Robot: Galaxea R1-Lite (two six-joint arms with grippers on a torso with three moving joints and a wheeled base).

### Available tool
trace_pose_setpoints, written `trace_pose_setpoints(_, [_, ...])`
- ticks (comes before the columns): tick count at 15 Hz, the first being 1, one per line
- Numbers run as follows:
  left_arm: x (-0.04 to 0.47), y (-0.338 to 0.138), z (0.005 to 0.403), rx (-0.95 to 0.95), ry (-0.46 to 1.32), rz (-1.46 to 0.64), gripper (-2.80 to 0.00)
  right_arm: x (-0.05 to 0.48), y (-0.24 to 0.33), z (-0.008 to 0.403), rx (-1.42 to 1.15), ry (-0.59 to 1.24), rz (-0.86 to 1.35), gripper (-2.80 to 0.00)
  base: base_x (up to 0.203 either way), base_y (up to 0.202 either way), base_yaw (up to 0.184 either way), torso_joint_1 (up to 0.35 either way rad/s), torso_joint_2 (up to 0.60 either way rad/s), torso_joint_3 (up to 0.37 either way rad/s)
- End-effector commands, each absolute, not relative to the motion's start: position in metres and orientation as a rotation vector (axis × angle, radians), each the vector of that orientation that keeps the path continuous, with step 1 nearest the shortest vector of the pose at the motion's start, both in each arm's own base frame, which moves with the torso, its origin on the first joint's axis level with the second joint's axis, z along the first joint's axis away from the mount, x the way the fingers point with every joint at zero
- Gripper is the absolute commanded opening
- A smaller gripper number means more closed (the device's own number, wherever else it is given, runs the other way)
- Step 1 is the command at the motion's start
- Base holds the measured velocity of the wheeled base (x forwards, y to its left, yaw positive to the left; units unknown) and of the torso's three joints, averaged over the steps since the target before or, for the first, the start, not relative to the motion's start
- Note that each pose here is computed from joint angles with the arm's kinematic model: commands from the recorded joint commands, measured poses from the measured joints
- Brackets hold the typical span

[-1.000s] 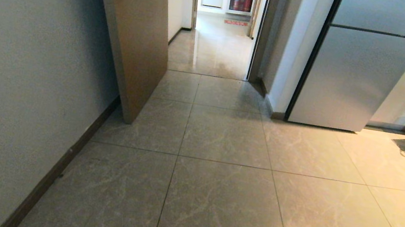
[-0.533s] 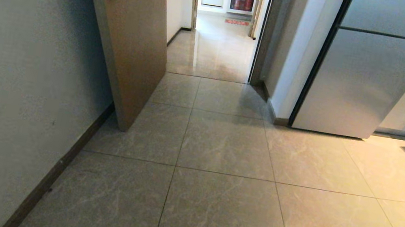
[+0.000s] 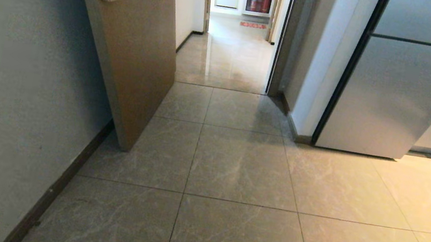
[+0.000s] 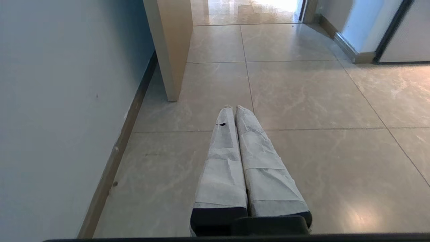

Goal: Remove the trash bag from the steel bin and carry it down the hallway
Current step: Put the trash bag at the door

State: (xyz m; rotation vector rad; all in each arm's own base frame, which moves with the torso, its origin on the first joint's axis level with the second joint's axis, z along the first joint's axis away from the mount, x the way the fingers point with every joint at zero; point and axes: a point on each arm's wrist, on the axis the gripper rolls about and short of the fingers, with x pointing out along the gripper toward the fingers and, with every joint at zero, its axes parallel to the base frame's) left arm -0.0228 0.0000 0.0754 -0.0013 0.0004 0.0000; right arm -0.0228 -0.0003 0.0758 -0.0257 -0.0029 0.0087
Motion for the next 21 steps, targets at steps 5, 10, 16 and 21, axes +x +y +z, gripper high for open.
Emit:
trace_pose_setpoints(5, [-0.0229,0.0000,0.0754,-0.002,-0.001,0.000,-2.80,-0.0226,-0.0003,0.0754,-0.026,0.000,0.009,-2.80,0.193,0.000,0.001,0.001,0.00,0.002])
trace_pose_setpoints(10, [-0.0229,0.0000,0.0753,-0.002,0.000,0.000,-2.80,-0.0226,-0.0003,0.0754,-0.026,0.000,0.009,-2.80,0.191,0.000,0.001,0.004,0.00,0.003])
trace_pose_setpoints(16, [-0.0229,0.0000,0.0753,-0.002,0.000,0.000,-2.80,-0.0226,-0.0003,0.0754,-0.026,0.000,0.009,-2.80,0.193,0.000,0.001,0.003,0.00,0.003])
trace_pose_setpoints(21, [-0.0229,0.0000,0.0753,-0.002,0.000,0.000,-2.80,-0.0225,-0.0003,0.0750,-0.026,0.001,0.009,-2.80,0.191,0.000,0.002,0.004,0.00,0.002])
